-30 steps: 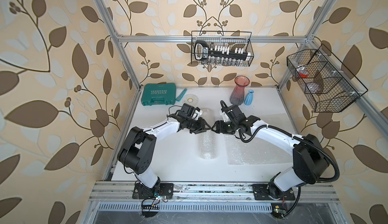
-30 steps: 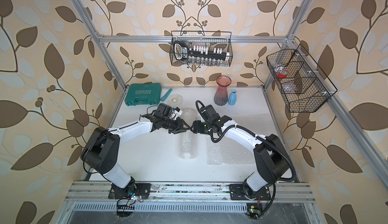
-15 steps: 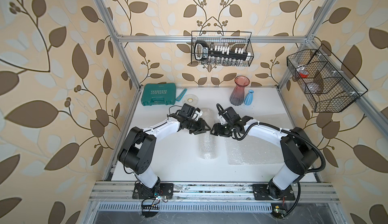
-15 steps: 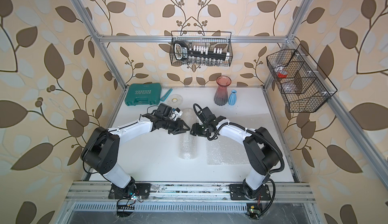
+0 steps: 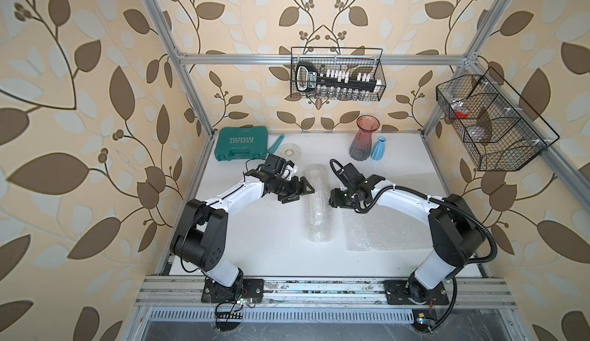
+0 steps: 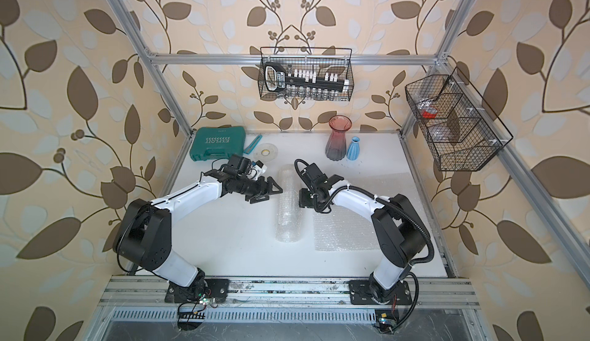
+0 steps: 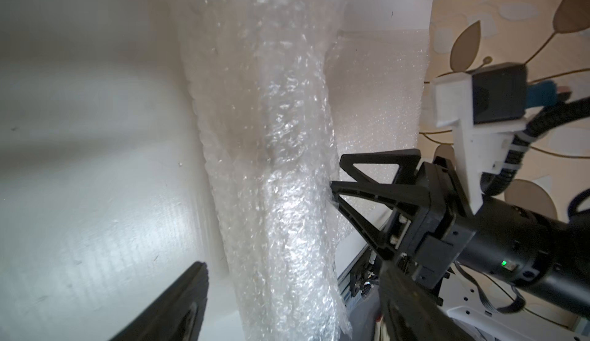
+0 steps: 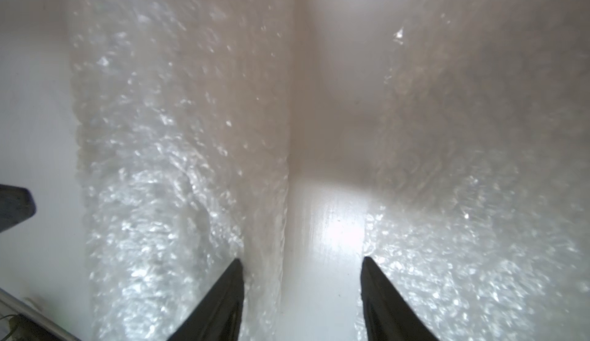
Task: Unwrap the vase from the bubble wrap
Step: Adjust the bubble wrap at the center of the board, then unwrap the bubble wrap at the center of the board.
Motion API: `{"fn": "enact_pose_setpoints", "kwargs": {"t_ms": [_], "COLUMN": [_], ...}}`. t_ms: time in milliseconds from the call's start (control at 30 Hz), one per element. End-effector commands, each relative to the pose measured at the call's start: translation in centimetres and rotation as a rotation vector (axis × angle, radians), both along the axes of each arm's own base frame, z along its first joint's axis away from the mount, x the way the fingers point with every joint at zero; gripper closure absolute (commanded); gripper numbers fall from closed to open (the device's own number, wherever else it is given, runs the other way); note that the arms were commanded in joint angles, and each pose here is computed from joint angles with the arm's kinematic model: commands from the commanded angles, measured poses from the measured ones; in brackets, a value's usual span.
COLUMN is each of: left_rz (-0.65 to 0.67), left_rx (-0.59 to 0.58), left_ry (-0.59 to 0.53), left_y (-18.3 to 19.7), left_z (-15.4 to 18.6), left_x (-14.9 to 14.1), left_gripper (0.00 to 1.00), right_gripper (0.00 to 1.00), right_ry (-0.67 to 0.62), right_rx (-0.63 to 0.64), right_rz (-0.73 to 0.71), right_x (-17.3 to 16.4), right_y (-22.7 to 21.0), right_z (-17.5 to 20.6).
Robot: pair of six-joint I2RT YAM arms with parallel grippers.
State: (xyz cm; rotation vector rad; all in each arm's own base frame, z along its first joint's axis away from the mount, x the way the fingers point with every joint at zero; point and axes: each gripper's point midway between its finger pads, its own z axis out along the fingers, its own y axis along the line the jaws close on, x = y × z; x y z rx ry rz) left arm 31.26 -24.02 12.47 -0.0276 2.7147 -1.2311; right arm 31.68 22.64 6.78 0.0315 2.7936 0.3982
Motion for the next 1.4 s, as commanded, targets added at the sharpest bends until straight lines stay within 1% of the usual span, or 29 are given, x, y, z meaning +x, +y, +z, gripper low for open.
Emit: {"fn": "enact_pose_setpoints", "kwargs": {"t_ms": [0,67,133,200,300,367,533,633,733,833,900,1067,1233,1367], "left_rz": [-0.043,-0.044,-0.049,-0.075,-0.103,-0.102,-0.092,-0.101,-0.108,-0.107,-0.112,-0.123,-0.13,-0.134], "left_rx": [-0.053,-0.061,-0.099,-0.144,-0.151,-0.149,-0.137,-0.123,-0.104,-0.085,-0.085,-0.083,-0.078,-0.079], "left_ry": [0.012,0.032,0.054,0.053,0.049,0.064,0.081,0.079,0.078,0.074,0.072,0.07,0.071,0.073], "left_y": [-1.2,-1.5,-2.0,-3.0,-4.0,-4.3,-4.7,-5.2,-5.5,-5.6,-5.7,-6.0,-6.1,-6.2], "left_z": [0.0,-0.7,-1.1,-0.8,-0.8,-1.3,-2.0,-2.1,-2.1,-2.1,-2.0,-1.8,-1.8,-1.9], "left_x": [0.1,0.4,0.7,0.7,0.6,0.8,1.2,1.1,1.0,0.9,0.8,0.6,0.3,0.3], "left_gripper": [0.11,0.11,0.11,0.11,0.12,0.14,0.24,0.28,0.29,0.29,0.29,0.29,0.29,0.29], "right_gripper": [0.43,0.43,0.43,0.43,0.43,0.43,0.41,0.4,0.39,0.39,0.42,0.53,0.56,0.56], "right_ry": [-0.012,-0.012,-0.014,-0.018,-0.022,-0.033,-0.07,-0.066,-0.043,-0.023,-0.006,0.015,0.031,0.048], "right_rx": [-0.064,-0.066,-0.068,-0.077,-0.088,-0.081,-0.005,0.057,0.118,0.144,0.137,0.079,0.013,-0.036], "right_rz": [-0.01,-0.013,-0.015,-0.02,-0.024,-0.025,-0.015,0.005,0.022,0.026,0.033,0.009,-0.013,-0.016], "right_x": [0.1,0.1,0.1,0.1,0.1,0.1,-0.1,-0.9,-2.0,-3.0,-3.6,-3.6,-3.2,-3.0], "right_y": [-1.1,-1.1,-1.2,-1.4,-1.7,-1.7,-1.0,-0.4,0.2,0.4,0.5,0.2,-0.2,-0.4], "right_z": [0.3,0.3,0.5,0.6,0.8,1.3,3.8,4.9,5.5,5.5,5.2,4.3,3.5,2.8]}}
